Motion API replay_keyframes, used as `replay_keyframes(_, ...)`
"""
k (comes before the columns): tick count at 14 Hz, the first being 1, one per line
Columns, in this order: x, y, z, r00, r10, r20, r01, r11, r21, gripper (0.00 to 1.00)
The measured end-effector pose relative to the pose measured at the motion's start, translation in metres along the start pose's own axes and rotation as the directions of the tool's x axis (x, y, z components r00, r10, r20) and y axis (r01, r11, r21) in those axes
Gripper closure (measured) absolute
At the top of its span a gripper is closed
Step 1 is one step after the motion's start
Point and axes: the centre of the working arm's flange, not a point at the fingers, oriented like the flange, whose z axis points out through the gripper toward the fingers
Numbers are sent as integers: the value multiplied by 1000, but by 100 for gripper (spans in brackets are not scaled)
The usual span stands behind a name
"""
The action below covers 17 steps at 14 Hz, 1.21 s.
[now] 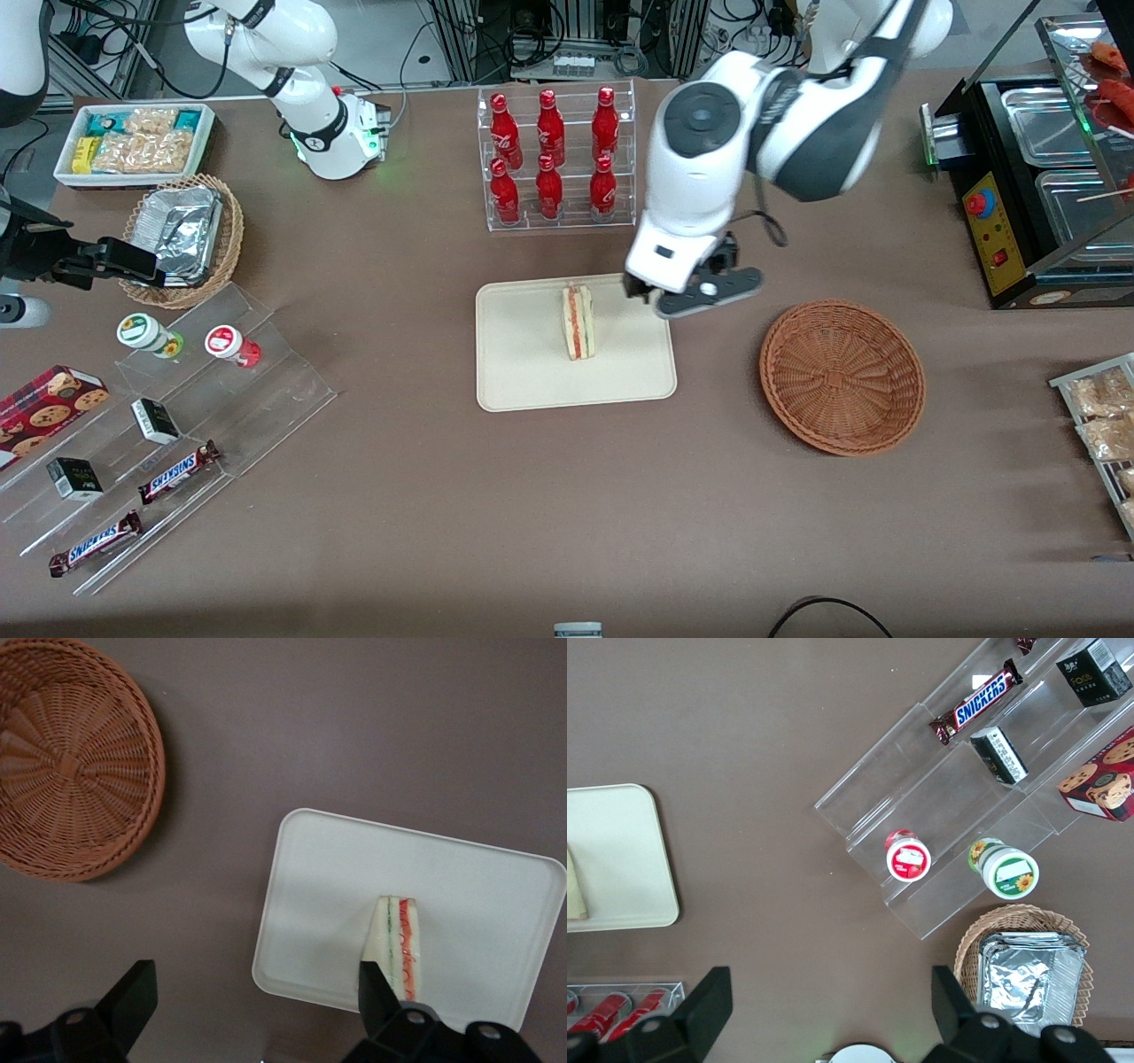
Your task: Place sandwich from basket to tray
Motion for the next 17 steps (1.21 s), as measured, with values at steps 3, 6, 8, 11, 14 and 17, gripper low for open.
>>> replay_keyframes(3, 28, -55, -25, 1000, 19, 21, -20, 1000, 17, 0)
replay_keyframes(6, 47, -107, -56, 998, 52, 17, -52, 999, 8, 0)
replay_keyframes(8, 55, -144, -76, 997, 82, 14, -82, 997, 2, 0)
replay_keyframes(11, 69, -202, -96, 994, 103, 34, -103, 994, -23, 0)
replay_keyframes(14, 85, -257, -101, 988, 143, 55, -141, 990, -29, 0)
replay_keyframes(17, 95, -298, -102, 981, 180, 74, -177, 983, -46, 0)
